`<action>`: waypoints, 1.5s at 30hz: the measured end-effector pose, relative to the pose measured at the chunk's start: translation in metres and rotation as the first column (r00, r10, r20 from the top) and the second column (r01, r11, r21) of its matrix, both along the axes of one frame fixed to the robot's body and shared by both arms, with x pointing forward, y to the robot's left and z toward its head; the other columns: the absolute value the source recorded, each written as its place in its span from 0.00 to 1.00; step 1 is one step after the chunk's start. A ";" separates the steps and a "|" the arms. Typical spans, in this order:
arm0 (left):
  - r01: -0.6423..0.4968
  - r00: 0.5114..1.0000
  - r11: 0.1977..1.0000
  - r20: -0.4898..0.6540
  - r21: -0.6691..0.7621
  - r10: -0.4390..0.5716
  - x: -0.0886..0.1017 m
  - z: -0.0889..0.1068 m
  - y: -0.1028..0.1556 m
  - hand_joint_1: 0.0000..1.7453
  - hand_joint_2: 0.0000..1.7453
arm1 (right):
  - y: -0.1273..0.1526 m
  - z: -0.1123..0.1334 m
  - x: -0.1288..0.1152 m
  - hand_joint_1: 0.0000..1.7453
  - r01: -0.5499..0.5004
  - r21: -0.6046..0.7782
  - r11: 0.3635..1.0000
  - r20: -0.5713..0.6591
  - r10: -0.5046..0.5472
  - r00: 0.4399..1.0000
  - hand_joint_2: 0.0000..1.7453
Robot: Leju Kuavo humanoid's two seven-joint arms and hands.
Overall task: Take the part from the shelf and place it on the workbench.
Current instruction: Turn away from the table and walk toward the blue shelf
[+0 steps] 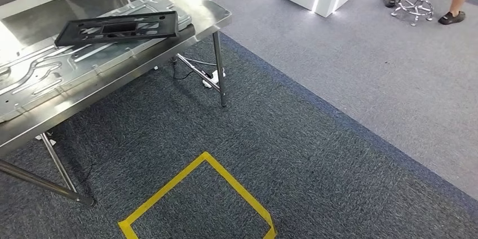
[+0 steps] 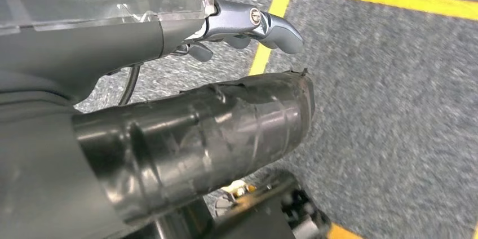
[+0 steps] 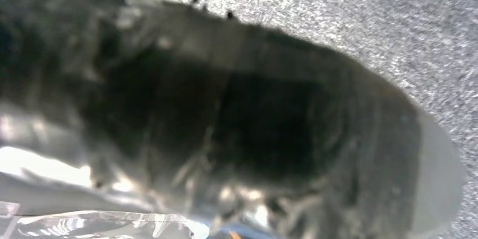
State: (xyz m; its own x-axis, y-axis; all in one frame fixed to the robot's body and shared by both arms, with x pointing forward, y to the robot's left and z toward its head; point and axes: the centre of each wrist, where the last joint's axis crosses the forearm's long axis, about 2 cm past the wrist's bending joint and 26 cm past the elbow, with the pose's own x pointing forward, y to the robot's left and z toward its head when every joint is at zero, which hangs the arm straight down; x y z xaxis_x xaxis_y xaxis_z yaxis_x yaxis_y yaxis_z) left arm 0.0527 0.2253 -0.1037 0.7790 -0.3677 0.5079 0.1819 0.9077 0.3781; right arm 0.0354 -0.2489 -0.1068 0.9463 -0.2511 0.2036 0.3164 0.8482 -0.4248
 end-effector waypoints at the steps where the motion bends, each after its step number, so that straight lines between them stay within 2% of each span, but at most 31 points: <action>1: 0.001 1.000 1.000 0.001 0.000 -0.001 0.000 0.000 0.000 0.00 0.00 | 0.002 0.000 0.001 0.00 -0.005 0.003 1.000 0.006 0.005 1.000 0.00; 17: 0.000 1.000 1.000 -0.009 0.003 0.000 -0.003 -0.001 0.001 0.00 0.00 | 0.007 0.000 0.000 0.00 0.008 0.015 1.000 0.031 -0.009 0.999 0.00; 45: 0.013 1.000 1.000 -0.012 0.008 -0.013 -0.005 -0.001 0.001 0.00 0.00 | 0.017 0.001 -0.003 0.00 -0.054 0.051 0.997 0.005 0.054 0.999 0.00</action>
State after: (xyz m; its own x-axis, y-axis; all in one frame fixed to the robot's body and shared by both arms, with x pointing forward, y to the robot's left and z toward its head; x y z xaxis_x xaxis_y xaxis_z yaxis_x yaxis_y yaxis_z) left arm 0.0473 0.2264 -0.1045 0.7800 -0.3819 0.4957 0.1978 0.9020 0.3836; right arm 0.0323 -0.2318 -0.1058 0.9579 -0.2101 0.1957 0.2714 0.8846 -0.3791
